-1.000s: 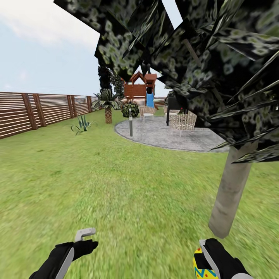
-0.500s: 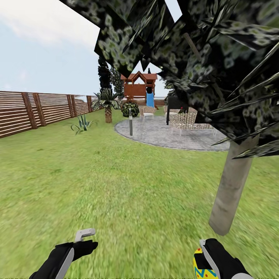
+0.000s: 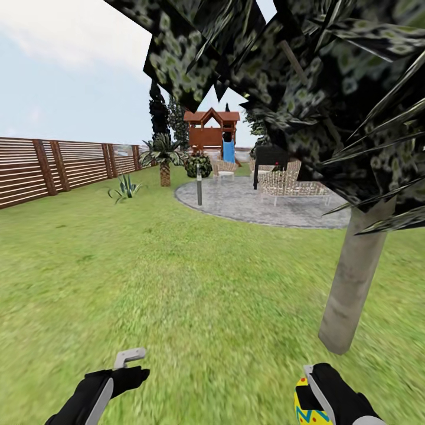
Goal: Take the three Easter eggs out of the wicker basket on the lawn in the garden, then place them on the lawn next to a single tree (choose any tree) so that all three eggs are next to the same tree and none are left in the basket.
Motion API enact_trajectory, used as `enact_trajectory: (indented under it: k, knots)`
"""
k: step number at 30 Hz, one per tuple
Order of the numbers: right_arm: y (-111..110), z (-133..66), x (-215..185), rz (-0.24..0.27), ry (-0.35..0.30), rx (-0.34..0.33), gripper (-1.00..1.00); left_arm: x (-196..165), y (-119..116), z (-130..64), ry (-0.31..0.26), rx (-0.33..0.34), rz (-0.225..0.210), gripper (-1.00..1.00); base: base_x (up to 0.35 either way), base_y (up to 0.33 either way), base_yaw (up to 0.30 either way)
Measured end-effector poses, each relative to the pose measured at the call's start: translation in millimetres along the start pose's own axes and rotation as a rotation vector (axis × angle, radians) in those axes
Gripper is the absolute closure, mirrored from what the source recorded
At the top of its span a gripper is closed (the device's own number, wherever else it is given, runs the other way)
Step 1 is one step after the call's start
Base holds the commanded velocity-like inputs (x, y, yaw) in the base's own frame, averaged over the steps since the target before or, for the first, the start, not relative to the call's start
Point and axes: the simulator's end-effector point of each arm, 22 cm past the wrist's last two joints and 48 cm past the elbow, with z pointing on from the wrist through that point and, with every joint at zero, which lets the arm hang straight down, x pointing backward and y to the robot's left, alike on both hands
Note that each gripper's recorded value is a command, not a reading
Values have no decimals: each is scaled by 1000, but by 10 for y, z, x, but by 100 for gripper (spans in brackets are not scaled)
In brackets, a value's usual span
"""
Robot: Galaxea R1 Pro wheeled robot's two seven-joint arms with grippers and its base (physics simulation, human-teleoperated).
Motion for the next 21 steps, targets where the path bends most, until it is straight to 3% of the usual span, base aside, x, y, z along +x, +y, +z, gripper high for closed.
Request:
enact_trajectory:
  k: [15, 21]
  knots:
    - [84, 284, 154, -3, -1, -7, 100, 264, 28, 225, 4, 2, 2, -100, 0, 0, 0]
    - [272, 392, 215, -10, -3, -27, 100, 364, 47, 312, 4, 3, 2, -100, 0, 0, 0]
